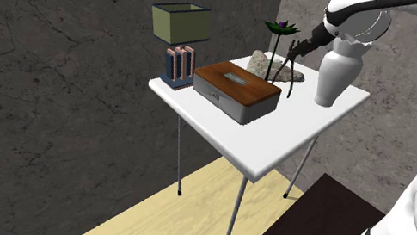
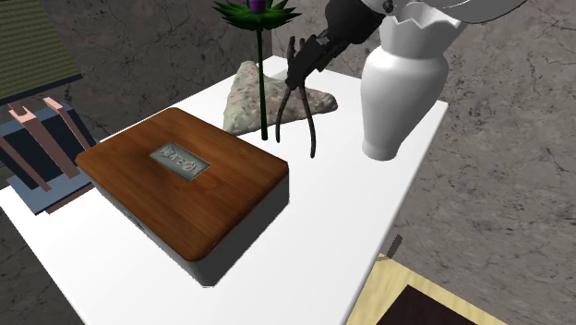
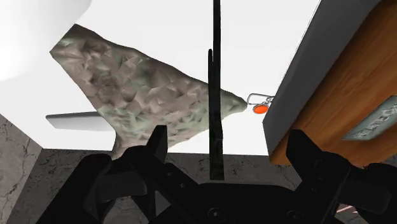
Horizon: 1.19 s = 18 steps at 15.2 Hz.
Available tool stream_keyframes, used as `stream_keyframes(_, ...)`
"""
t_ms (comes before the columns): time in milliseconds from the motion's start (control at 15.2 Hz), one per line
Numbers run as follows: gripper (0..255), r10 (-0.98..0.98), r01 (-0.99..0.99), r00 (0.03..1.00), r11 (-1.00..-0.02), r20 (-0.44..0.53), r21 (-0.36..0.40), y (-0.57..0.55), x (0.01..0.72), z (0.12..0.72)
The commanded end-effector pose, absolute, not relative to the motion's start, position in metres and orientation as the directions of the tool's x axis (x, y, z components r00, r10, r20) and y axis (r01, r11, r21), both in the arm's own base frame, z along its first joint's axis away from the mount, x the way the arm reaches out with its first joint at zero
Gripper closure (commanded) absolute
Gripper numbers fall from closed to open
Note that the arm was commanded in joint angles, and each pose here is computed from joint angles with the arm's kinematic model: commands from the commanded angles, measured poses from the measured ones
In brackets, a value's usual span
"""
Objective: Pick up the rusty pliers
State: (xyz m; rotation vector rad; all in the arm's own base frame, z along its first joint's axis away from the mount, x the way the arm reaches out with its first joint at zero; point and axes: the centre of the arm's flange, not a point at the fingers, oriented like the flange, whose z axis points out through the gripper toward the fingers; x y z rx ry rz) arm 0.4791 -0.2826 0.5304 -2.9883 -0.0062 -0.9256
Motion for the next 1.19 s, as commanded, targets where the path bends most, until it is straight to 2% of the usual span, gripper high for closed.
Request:
stream_keyframes(0,0,0.002,0.011,0.816,-1.0,0.578,-0.012,-0.29,0.484,0.525)
stream_keyframes(528,0,0.002,0.011,0.816,-1.0,0.578,-0.012,-0.29,0.484,0.49)
stream_keyframes(594,255,0.002,0.011,0.816,-1.0,0.578,-0.012,-0.29,0.485,0.49)
stream_keyframes(1122,255,0.002,0.011,0.816,-1.0,0.578,-0.012,-0.29,0.484,0.49)
